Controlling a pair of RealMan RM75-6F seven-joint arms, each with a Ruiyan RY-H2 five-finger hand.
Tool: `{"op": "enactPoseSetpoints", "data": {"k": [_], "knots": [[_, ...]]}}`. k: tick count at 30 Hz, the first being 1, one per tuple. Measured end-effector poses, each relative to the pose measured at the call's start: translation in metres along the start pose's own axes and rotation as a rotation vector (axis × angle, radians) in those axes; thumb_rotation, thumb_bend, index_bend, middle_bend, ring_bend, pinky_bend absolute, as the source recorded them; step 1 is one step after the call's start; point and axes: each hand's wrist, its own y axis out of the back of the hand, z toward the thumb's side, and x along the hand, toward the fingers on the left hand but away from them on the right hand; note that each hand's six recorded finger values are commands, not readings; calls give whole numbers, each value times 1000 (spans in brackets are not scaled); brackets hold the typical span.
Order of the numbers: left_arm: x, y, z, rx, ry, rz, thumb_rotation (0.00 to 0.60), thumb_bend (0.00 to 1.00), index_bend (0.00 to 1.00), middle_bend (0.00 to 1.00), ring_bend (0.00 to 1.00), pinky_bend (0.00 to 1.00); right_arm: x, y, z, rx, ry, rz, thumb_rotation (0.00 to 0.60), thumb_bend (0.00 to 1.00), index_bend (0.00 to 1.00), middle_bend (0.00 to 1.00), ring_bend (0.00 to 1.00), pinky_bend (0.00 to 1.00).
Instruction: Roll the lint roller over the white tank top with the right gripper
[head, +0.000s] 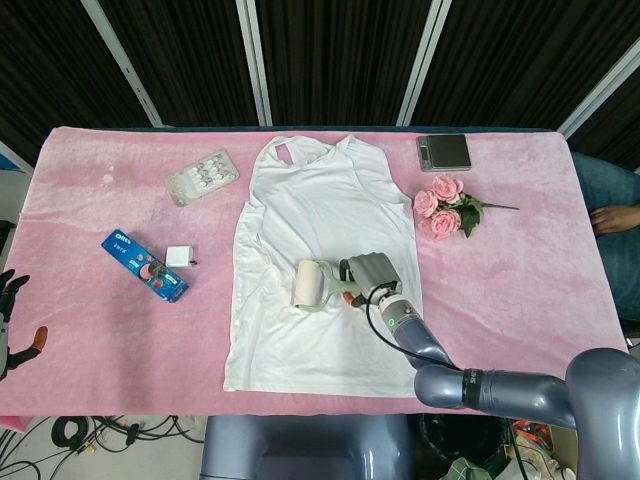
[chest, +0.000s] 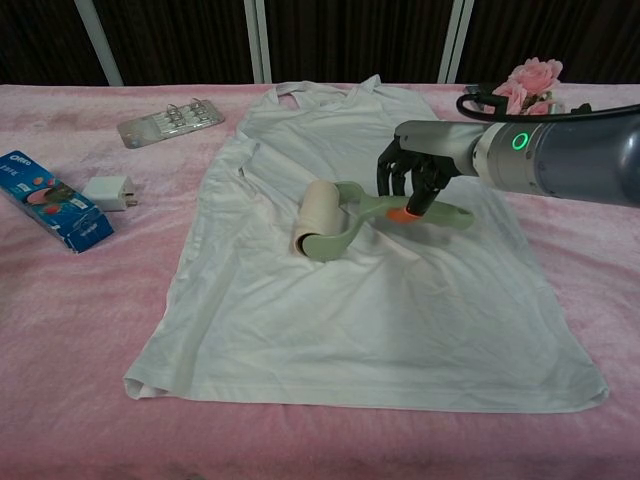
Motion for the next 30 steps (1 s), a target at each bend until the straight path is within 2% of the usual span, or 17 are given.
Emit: {"op": "enactPoseSetpoints", "data": {"k": [9, 30], "knots": [[-1, -1, 0, 5, -1, -1, 600, 363, 133, 40, 39, 330, 11, 4, -16, 29, -35, -10, 600, 530, 727, 573, 553, 337], [-1, -1, 0, 6, 2, 0, 600, 363, 133, 40, 39, 330, 51, 7, -96, 51, -176, -5, 600, 532, 727, 574, 554, 337]]}}
